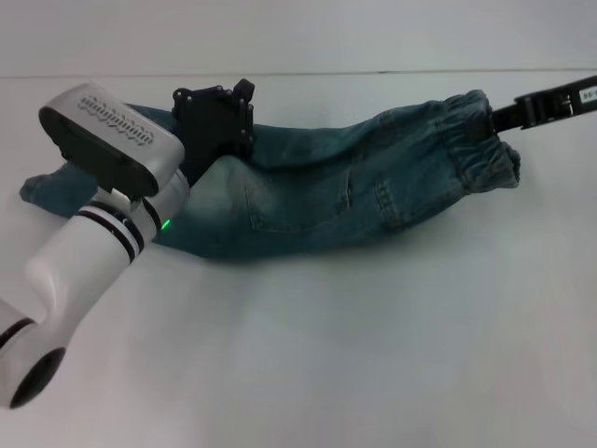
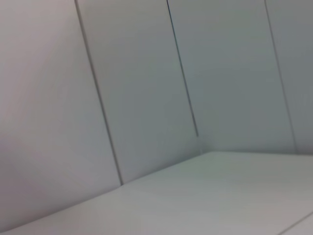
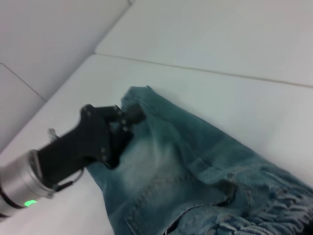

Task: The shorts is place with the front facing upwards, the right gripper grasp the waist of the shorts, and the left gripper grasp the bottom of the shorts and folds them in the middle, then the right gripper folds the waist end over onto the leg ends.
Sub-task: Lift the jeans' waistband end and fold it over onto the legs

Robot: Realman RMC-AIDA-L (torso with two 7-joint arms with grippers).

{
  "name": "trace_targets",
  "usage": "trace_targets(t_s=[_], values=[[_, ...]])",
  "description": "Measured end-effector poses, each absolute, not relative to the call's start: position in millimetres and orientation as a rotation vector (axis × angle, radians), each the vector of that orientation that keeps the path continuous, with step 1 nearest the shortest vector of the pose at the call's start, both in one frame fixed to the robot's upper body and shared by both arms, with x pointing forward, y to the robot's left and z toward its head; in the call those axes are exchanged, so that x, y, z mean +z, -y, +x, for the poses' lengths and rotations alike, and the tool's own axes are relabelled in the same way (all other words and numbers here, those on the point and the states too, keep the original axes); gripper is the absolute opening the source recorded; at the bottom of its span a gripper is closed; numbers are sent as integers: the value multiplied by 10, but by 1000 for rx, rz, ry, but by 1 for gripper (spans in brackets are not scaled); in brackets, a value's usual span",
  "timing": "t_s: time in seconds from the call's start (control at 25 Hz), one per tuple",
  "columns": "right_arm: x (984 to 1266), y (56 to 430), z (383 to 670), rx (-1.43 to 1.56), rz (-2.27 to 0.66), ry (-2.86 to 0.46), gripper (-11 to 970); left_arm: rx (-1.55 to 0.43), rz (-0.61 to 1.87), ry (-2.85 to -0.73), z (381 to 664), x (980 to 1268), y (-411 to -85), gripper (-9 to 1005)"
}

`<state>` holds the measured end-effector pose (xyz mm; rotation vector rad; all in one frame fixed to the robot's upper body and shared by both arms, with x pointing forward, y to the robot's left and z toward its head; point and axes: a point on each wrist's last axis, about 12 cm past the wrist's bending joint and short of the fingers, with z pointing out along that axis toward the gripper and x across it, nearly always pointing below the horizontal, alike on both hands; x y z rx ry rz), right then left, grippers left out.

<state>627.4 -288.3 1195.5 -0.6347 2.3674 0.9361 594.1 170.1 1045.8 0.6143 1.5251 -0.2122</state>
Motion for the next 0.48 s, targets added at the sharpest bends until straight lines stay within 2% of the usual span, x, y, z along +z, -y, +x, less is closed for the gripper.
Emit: trace_targets(t_s=[0.24,0.48], values=[[12171,2853,6270,964,-661,-2332,55,-158,656,-1541,5867,10374,-1650,1],[12304,2765,6295,986,-685,-2311,55,-193,739,-1573,5828,10319,-1504,1]])
